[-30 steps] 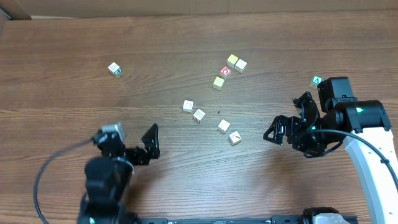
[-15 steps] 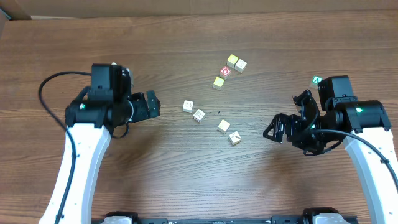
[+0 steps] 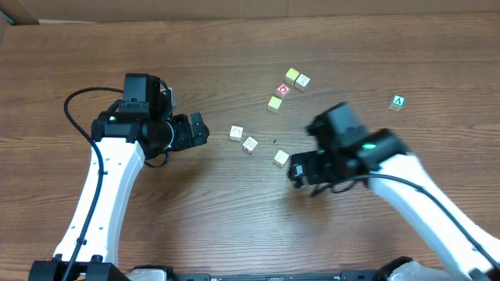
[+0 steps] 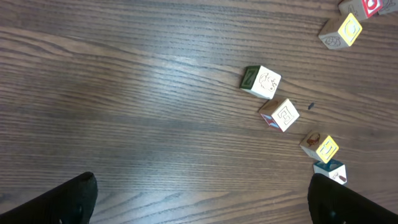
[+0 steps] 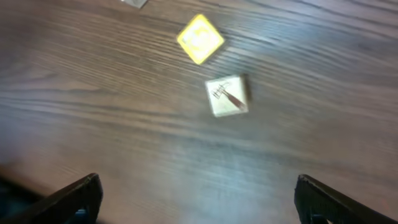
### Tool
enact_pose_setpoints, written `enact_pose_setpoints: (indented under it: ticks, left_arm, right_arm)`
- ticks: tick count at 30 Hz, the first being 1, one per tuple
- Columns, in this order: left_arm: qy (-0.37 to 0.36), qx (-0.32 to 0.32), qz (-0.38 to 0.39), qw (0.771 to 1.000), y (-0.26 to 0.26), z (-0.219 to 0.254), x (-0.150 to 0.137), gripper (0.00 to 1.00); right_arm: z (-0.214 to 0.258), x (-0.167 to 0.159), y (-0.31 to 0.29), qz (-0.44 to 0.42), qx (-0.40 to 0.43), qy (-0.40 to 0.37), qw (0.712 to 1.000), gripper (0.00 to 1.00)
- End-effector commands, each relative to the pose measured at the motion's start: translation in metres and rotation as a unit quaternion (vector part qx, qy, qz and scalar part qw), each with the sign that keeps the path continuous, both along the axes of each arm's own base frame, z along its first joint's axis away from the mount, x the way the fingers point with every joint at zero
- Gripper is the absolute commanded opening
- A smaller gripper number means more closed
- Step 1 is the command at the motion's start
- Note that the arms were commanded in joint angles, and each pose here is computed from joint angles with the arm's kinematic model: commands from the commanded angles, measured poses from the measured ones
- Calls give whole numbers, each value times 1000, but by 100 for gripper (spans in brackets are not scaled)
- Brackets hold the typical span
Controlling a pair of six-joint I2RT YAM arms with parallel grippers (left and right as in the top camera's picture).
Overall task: Flip 5 blocks
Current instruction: 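Move the right gripper over the hammer-picture block near center, then grasp the hammer-picture block with the right gripper and lift it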
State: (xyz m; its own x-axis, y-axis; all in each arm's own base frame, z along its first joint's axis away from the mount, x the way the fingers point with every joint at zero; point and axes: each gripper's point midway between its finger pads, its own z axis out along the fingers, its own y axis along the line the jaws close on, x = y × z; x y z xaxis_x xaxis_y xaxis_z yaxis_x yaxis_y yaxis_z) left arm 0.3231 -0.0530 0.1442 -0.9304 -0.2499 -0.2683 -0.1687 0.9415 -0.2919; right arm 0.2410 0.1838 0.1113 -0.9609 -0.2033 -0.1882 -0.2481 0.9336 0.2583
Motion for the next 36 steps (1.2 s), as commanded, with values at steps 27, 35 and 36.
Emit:
enact_pose_setpoints:
  ticks: [27, 35, 36]
  left_arm:
    - [-26, -5, -15, 1000, -5, 10, 10, 100]
    - [-26, -5, -15, 1000, -5, 10, 11, 100]
    - [-27, -5, -15, 1000, -6, 10, 11, 100]
  right_arm:
    - [-83, 29, -8, 46, -122, 1, 991, 69]
    - [-91, 13, -1, 82, -98, 27, 991, 70]
    - [-90, 12, 0, 83, -93, 29, 992, 70]
